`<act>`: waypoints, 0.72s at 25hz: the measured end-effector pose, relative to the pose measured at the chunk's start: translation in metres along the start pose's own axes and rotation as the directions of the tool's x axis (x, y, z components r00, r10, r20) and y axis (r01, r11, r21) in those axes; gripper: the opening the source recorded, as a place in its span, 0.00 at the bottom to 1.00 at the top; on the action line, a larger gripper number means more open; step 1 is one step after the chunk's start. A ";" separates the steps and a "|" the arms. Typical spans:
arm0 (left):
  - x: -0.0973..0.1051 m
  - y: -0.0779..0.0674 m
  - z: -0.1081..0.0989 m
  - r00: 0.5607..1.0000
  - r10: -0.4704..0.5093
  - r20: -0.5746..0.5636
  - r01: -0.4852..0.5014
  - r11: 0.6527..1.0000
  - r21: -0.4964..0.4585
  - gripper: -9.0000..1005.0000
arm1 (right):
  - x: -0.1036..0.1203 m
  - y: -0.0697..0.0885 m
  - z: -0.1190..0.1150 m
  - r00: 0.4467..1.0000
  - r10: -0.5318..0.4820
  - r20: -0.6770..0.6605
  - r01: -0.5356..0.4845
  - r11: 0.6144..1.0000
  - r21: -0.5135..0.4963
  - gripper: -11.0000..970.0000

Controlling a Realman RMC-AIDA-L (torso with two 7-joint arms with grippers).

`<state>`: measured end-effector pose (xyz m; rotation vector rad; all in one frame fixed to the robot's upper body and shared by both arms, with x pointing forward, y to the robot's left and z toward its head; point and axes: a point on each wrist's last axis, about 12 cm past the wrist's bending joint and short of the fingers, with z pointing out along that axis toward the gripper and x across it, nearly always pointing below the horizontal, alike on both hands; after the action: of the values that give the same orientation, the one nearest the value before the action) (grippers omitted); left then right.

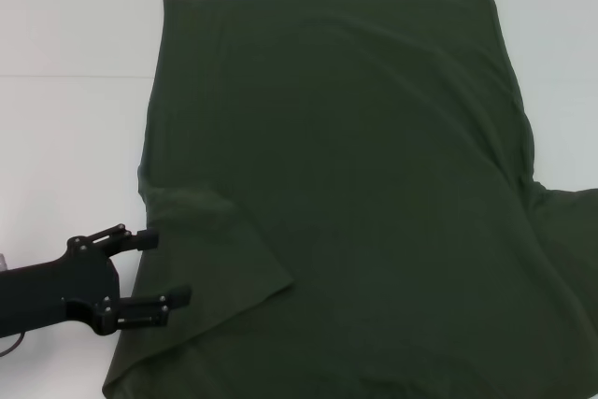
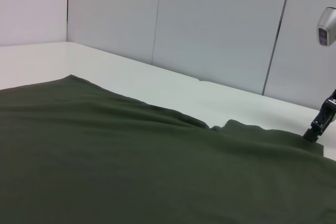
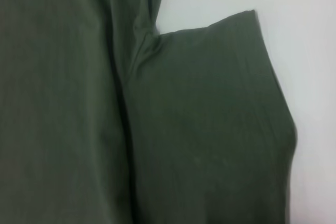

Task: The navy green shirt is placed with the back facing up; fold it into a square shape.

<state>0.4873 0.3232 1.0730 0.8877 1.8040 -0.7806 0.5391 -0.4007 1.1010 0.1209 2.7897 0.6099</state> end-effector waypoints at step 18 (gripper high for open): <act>-0.002 0.001 0.002 1.000 0.006 0.002 -0.006 1.000 0.004 0.93 | -0.003 0.005 0.006 1.000 -0.008 -0.011 0.008 1.000 -0.017 0.83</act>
<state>0.4897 0.3214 1.0741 0.8946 1.7983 -0.7815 0.5439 -0.3944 1.0989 0.1035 2.7937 0.6340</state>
